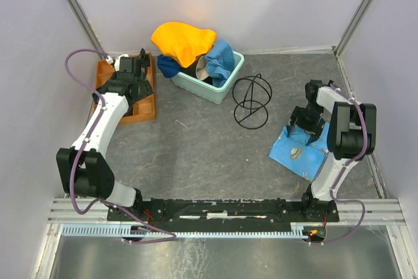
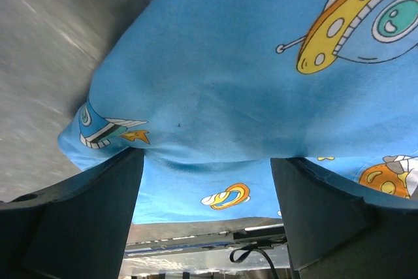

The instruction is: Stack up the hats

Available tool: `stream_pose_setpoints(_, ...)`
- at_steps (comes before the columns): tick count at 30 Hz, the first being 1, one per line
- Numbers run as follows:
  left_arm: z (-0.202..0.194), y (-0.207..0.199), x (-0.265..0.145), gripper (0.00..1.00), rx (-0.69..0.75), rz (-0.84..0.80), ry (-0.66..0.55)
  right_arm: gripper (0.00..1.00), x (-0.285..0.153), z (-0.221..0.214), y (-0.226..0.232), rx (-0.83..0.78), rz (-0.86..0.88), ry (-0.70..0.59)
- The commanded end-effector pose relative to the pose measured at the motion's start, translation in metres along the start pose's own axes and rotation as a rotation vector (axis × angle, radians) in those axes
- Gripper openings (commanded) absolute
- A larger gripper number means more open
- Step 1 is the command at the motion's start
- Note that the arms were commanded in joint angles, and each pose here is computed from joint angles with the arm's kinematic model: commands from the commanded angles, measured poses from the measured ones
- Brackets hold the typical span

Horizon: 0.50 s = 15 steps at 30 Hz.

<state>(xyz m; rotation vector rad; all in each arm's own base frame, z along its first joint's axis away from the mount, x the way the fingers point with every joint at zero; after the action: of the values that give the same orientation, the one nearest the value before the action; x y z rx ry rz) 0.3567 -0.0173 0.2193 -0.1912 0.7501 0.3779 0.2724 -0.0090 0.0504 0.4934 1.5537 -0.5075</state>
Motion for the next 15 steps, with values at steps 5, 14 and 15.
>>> stream_pose_setpoints(5, 0.009, 0.002, 0.006, 0.73, -0.004, -0.005, -0.031, 0.88, 0.014, 0.129, 0.039, 0.06, -0.003, -0.268)
stream_pose_setpoints(14, 0.01, -0.011, 0.017, 0.74, -0.003, -0.051, -0.022, 0.89, -0.022, 0.264, 0.118, 0.081, 0.251, -0.589)
stream_pose_setpoints(15, 0.012, -0.014, 0.015, 0.74, 0.002, -0.07, -0.028, 0.89, -0.034, 0.276, 0.128, 0.078, 0.304, -0.639)
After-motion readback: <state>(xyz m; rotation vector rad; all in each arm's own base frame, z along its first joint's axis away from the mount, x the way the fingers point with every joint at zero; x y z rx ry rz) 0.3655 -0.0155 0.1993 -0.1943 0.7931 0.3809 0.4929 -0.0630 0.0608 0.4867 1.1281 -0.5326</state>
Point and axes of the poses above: each gripper's point midway between its finger pads, its own x axis out along the fingers, its own y axis along the line the jaws close on, z = x × y, the point moved 4 cm from there along -x, back along the fingers, and after that the axes turned 5 degrees about x, right-handed, at the moved point
